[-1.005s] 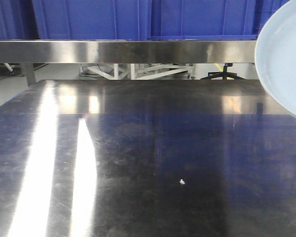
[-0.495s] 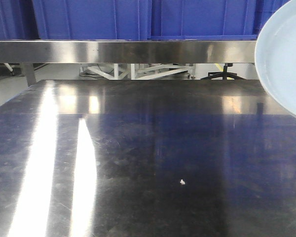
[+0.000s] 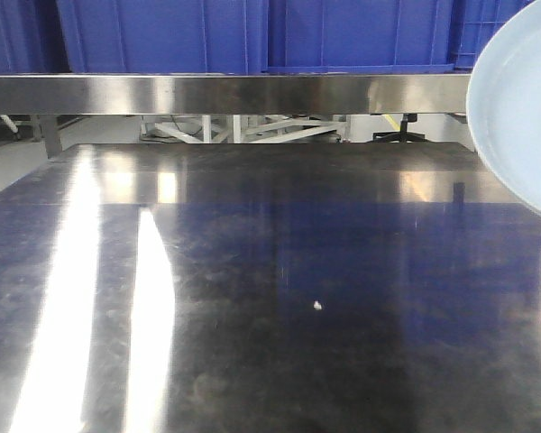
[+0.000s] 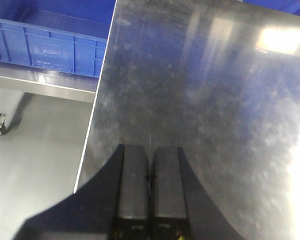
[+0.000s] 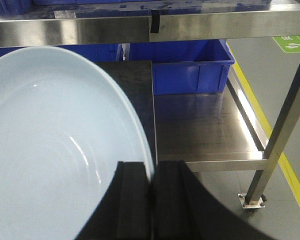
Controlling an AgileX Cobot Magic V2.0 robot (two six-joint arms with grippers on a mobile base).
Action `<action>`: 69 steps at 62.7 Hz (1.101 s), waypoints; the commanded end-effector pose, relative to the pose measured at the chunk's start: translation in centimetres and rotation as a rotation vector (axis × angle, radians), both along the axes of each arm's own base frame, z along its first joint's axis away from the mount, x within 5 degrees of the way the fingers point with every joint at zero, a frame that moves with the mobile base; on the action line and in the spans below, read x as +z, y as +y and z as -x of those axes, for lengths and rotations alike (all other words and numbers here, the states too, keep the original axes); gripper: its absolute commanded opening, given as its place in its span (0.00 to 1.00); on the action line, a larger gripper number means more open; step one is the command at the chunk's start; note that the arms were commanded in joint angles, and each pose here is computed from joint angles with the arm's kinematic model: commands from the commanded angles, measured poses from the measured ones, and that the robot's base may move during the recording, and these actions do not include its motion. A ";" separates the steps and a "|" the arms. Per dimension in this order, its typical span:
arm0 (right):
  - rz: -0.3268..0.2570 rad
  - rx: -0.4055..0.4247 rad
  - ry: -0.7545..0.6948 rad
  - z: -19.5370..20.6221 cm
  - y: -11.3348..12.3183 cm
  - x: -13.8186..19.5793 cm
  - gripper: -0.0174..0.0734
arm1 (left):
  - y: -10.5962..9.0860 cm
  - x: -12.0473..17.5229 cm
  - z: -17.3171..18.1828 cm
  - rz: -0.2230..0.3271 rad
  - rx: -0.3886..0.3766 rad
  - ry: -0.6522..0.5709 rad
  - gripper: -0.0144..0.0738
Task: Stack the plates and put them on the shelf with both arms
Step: 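Drive the base to the blue bin shelf holding the plate in the right gripper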
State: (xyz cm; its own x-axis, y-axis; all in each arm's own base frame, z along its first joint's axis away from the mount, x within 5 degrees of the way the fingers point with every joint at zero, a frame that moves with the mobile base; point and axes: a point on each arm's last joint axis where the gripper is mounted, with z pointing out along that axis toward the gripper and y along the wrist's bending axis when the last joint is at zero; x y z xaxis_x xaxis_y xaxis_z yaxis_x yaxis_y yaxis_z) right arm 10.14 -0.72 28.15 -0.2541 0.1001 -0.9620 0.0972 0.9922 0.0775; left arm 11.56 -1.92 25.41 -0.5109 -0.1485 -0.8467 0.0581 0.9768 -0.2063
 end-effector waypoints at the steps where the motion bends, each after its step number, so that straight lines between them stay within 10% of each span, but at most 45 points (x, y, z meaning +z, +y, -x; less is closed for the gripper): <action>1: 0.016 0.010 -0.137 -0.1 0.1 2.0 0.25 | 0.0 1.6 -0.5 0.021 0.014 -0.105 0.26; 69: 0.016 0.010 -0.138 -0.1 0.1 2.0 0.25 | 0.0 1.6 -0.5 0.021 0.014 -0.105 0.26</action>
State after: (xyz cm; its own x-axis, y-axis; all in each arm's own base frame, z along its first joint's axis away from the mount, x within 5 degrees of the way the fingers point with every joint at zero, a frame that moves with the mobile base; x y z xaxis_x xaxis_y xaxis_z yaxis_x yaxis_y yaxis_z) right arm 10.14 -0.72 28.15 -0.2541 0.1001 -0.9620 0.0972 0.9922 0.0775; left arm 11.56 -1.91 25.41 -0.5107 -0.1464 -0.8472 0.0585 0.9772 -0.2042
